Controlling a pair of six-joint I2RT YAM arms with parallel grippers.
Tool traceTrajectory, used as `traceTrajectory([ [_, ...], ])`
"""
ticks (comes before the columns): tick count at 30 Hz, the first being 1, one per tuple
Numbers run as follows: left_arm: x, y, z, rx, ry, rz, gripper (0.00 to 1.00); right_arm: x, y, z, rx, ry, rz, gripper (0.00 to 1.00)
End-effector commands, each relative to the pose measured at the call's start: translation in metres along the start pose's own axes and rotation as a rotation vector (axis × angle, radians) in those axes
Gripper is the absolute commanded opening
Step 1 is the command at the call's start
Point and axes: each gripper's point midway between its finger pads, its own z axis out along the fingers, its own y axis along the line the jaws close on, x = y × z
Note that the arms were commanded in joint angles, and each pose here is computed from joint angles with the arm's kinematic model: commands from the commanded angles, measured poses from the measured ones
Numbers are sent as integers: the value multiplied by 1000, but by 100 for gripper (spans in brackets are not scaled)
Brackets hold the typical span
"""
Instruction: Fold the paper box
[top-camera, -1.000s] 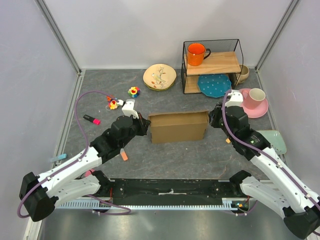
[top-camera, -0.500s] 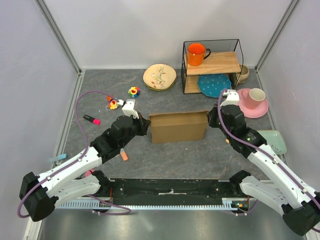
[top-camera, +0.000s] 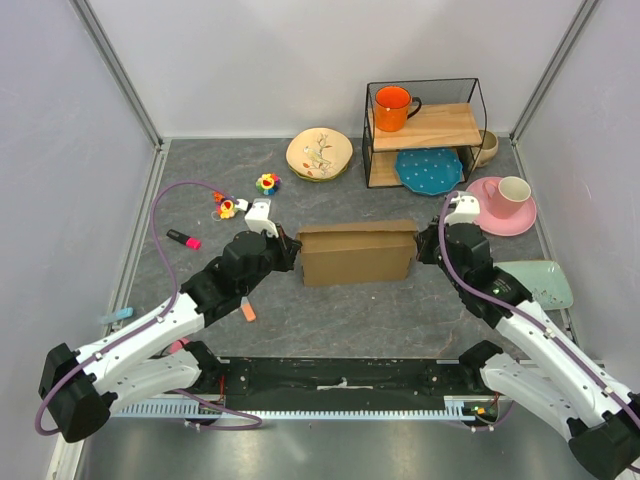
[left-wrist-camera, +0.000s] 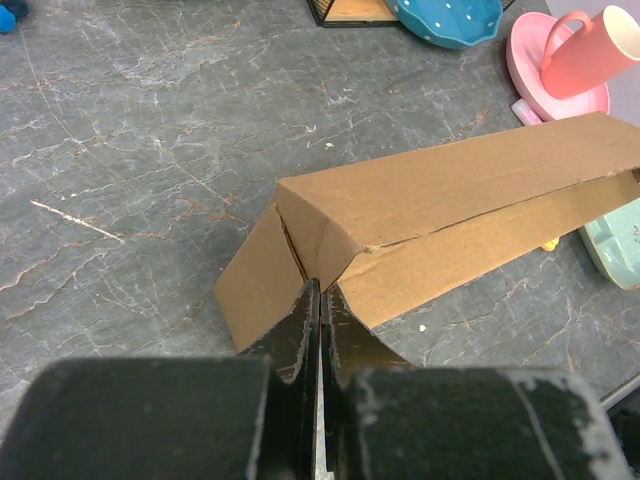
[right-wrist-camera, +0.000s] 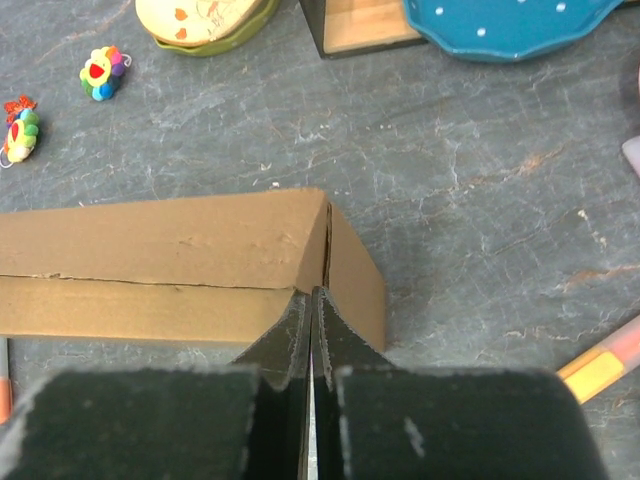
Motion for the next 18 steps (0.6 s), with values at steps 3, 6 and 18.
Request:
traceTrajectory([
  [3, 21, 15, -3, -52, 76, 51, 5, 49, -27, 3, 100, 114, 15, 0],
  [6, 14, 14, -4, -57, 63, 47, 14, 48, -25, 3, 97, 115, 25, 0],
  [18, -27, 8, -21, -37, -80, 66, 32, 38, -20, 2, 84, 103, 28, 0],
])
